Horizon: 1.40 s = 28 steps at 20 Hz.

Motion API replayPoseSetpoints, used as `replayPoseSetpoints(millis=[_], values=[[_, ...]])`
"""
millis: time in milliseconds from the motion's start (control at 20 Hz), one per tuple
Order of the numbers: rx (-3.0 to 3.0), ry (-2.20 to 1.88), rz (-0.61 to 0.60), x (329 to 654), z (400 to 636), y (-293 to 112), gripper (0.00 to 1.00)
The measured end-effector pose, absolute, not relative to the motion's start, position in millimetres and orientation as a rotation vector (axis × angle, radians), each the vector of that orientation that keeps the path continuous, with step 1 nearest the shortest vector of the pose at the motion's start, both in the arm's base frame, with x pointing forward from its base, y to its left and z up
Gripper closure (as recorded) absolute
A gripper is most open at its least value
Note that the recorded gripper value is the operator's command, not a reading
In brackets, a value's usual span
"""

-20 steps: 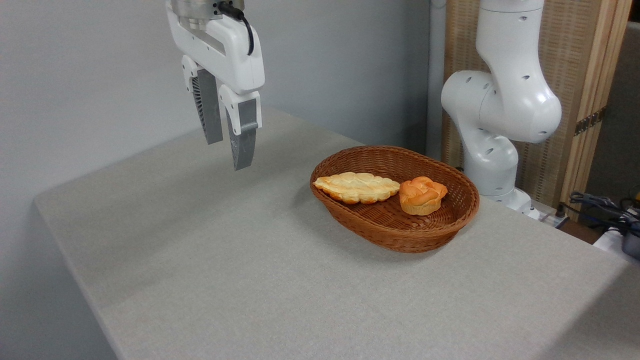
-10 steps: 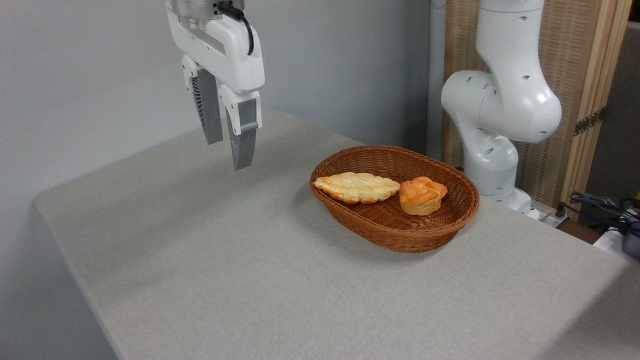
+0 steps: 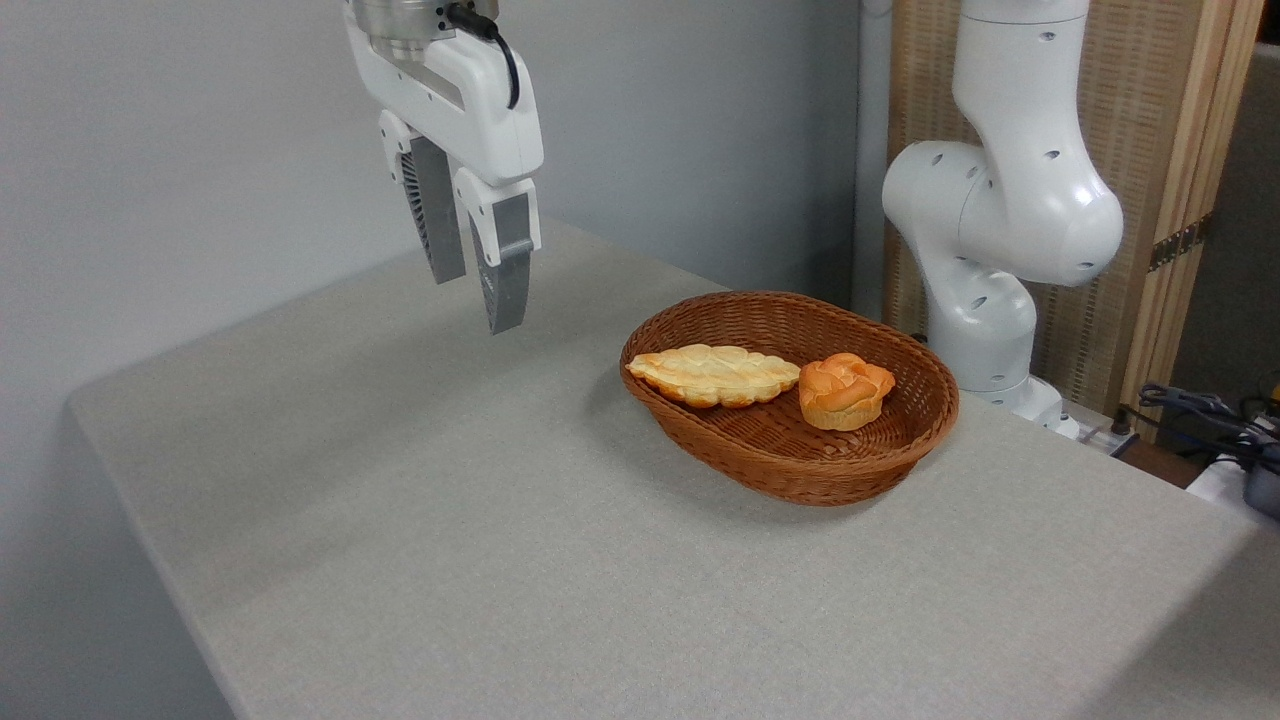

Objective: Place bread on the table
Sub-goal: 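Move the gripper over the basket and lower it onto the long flatbread, then close the gripper on the edge of the long flatbread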

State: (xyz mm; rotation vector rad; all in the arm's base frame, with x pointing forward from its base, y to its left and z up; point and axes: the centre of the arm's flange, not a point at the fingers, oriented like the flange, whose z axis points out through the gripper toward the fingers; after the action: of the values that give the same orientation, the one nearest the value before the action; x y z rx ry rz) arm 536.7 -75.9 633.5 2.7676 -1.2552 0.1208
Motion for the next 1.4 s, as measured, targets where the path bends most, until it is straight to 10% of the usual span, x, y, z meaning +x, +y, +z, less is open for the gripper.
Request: replayPoseSetpoints(millis=[1400], values=[[2.291,-1.755,-0.447,386,450,-118,0.0]])
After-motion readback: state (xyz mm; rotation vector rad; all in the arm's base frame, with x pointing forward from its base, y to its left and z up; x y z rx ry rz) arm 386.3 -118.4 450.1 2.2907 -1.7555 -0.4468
